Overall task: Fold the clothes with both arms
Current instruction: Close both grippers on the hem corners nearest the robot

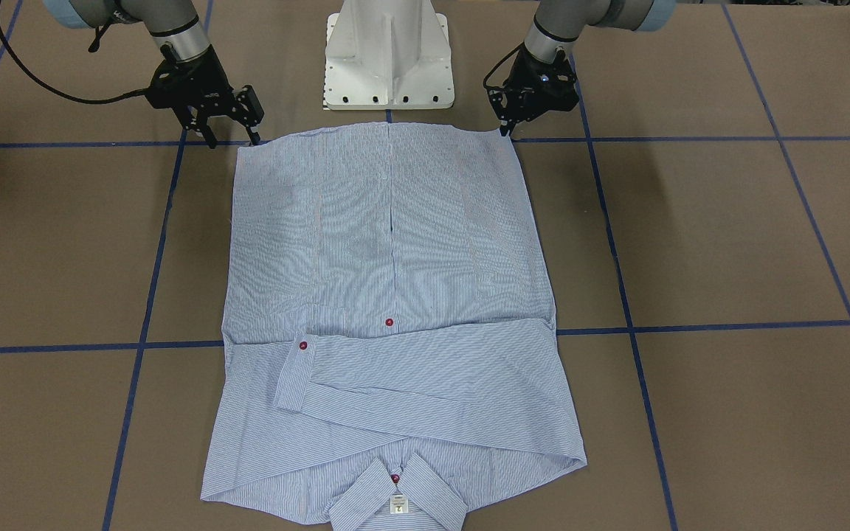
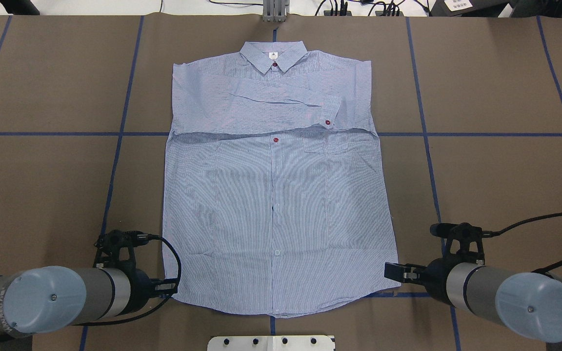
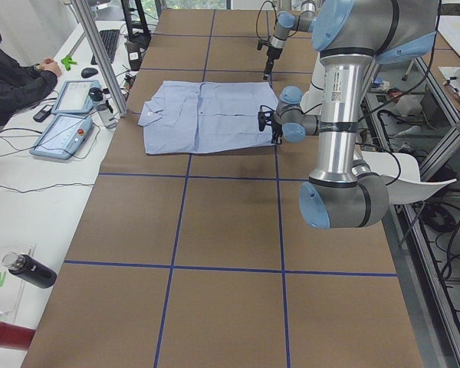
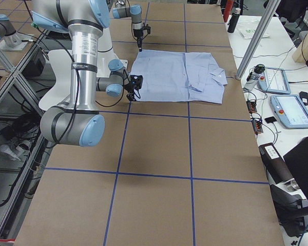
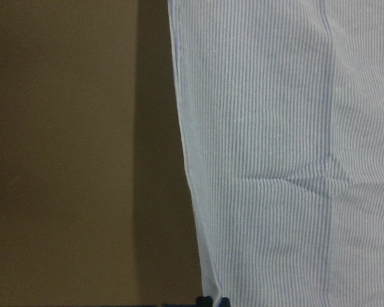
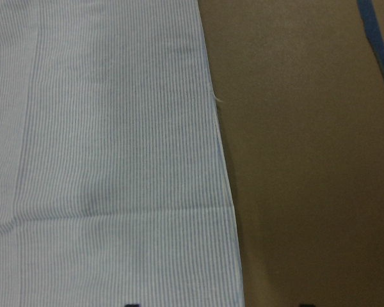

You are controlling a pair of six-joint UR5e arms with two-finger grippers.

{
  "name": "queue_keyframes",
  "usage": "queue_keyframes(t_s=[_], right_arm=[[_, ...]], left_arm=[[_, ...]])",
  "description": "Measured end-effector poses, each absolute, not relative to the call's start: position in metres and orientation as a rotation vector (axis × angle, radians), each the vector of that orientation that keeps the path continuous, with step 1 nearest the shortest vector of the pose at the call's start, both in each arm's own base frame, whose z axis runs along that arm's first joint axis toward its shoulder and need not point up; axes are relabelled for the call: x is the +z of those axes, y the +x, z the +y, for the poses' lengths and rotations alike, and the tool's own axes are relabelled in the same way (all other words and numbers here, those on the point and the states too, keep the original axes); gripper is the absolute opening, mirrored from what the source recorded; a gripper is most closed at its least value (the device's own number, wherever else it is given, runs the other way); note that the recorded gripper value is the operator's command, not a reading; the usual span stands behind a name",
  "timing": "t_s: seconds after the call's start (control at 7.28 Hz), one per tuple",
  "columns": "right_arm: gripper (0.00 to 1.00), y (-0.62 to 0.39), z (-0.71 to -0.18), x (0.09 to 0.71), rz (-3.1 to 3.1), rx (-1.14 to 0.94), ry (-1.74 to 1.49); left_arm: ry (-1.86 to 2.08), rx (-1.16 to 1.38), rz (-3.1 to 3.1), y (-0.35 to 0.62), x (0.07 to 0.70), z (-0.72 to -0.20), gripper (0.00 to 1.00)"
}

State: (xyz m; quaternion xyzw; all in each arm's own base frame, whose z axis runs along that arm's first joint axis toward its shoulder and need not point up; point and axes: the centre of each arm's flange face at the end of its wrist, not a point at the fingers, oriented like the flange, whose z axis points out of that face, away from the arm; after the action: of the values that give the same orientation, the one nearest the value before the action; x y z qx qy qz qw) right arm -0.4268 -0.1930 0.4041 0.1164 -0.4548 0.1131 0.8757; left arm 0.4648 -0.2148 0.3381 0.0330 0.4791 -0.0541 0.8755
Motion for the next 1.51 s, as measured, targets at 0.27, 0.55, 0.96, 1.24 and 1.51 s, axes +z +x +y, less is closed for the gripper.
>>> queue_keyframes(t_s=[0.27, 0.55, 0.96, 1.24, 1.51], right_arm=[[0.61, -0.439, -0.177, 0.409, -0.945, 0.244, 0.271], [0.53, -0.444, -0.171, 0.414, -0.937, 0.245, 0.288], [0.25, -0.446, -0.169, 0.417, -0.932, 0.246, 0.303], [0.0, -0.446, -0.169, 0.416, -0.932, 0.246, 0.306], [0.0, -0.444, -0.171, 0.413, -0.937, 0.252, 0.315]], left_arm=[[0.07, -0.112, 0.999, 0.465, 0.338, -0.214, 0.0], [0.069, -0.109, 0.999, 0.466, 0.338, -0.212, 0.0], [0.069, -0.107, 1.004, 0.464, 0.335, -0.211, 0.0], [0.069, -0.106, 1.006, 0.464, 0.334, -0.21, 0.0], [0.068, -0.105, 1.007, 0.464, 0.333, -0.209, 0.0]])
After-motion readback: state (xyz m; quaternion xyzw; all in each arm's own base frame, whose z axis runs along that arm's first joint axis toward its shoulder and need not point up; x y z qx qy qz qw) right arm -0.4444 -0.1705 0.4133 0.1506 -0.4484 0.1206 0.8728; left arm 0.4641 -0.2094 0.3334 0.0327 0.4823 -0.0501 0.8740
